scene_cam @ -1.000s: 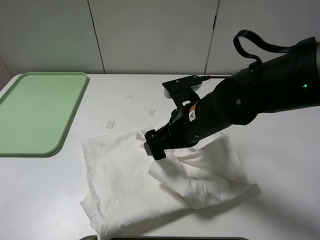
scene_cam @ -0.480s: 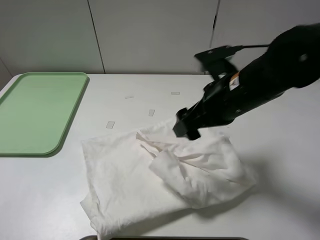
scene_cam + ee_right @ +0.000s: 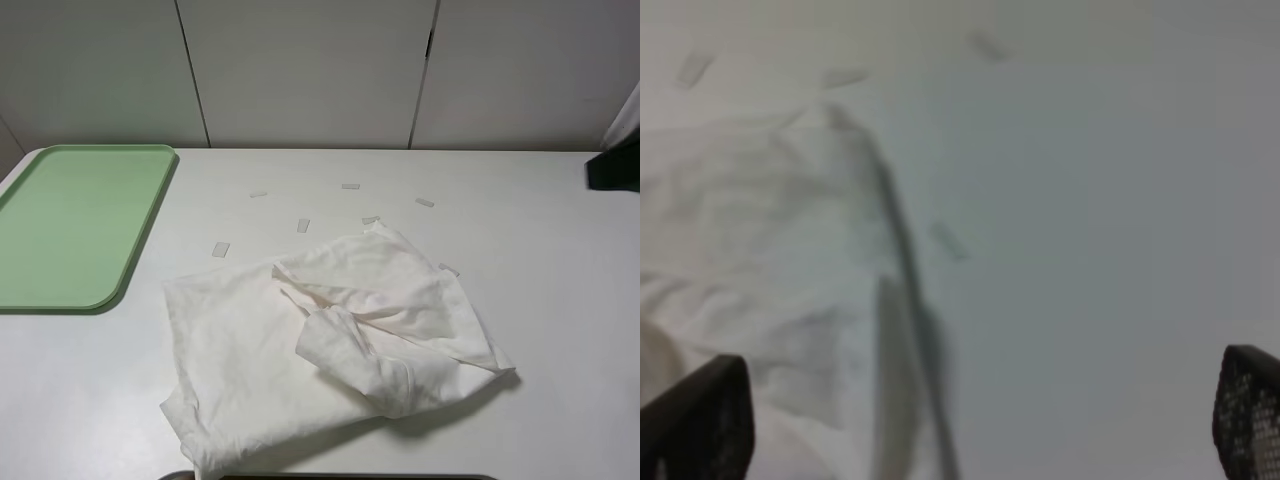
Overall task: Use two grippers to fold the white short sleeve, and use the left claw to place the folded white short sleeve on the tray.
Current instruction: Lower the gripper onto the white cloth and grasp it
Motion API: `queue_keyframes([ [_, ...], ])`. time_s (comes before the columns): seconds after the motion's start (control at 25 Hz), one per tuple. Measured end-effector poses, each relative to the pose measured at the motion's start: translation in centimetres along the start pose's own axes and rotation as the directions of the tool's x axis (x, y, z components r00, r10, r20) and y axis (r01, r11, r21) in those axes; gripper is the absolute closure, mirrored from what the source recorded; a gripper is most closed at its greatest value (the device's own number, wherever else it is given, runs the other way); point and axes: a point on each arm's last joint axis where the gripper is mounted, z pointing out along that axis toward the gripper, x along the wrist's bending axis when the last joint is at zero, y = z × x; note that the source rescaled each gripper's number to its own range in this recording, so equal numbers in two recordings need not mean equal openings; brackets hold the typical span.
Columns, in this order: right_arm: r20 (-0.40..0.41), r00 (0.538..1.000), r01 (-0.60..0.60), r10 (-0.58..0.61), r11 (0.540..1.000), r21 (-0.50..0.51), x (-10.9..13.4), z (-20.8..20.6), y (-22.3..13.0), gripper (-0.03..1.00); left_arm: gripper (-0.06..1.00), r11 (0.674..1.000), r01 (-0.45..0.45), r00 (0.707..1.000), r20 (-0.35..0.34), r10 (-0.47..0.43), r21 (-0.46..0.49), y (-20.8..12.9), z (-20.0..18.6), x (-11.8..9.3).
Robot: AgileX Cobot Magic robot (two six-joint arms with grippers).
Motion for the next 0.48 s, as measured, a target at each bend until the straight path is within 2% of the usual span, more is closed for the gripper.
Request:
queue_keyframes([
  [0.04,0.018,1.000,-0.017,0.017,0.999,-0.028,-0.4,-1.1,-0.3,-0.03,0.00,1.000,0.000,1.000,0.000,0.000,0.000,0.0,0.0,0.0],
  [0.08,0.059,0.996,-0.052,0.060,0.990,-0.132,-0.9,-4.8,-1.6,-0.03,0.00,1.000,0.000,1.000,0.000,0.000,0.000,0.0,0.0,0.0],
  [0.16,0.074,0.995,-0.054,0.072,0.973,-0.226,-0.8,-7.4,-2.7,-0.03,0.00,1.000,0.000,1.000,0.000,0.000,0.000,0.0,0.0,0.0],
  [0.2,0.074,0.995,-0.054,0.072,0.973,-0.226,-0.8,-7.4,-2.7,-0.03,0.00,1.000,0.000,1.000,0.000,0.000,0.000,0.0,0.0,0.0],
  [0.24,0.075,0.994,-0.050,0.073,0.961,-0.272,-0.6,-8.7,-3.5,-0.03,0.00,1.000,0.000,1.000,0.000,0.000,0.000,0.0,0.0,0.0],
  [0.36,0.078,0.995,-0.023,0.066,0.891,-0.454,0.1,-13.0,-6.3,-0.03,0.00,1.000,0.000,1.000,0.000,0.000,0.000,0.0,0.0,0.0],
  [0.48,0.113,0.992,0.011,0.058,0.846,-0.533,0.4,-15.6,-9.9,-0.03,0.00,1.000,0.000,1.000,0.000,0.000,-0.001,0.0,0.0,0.0],
])
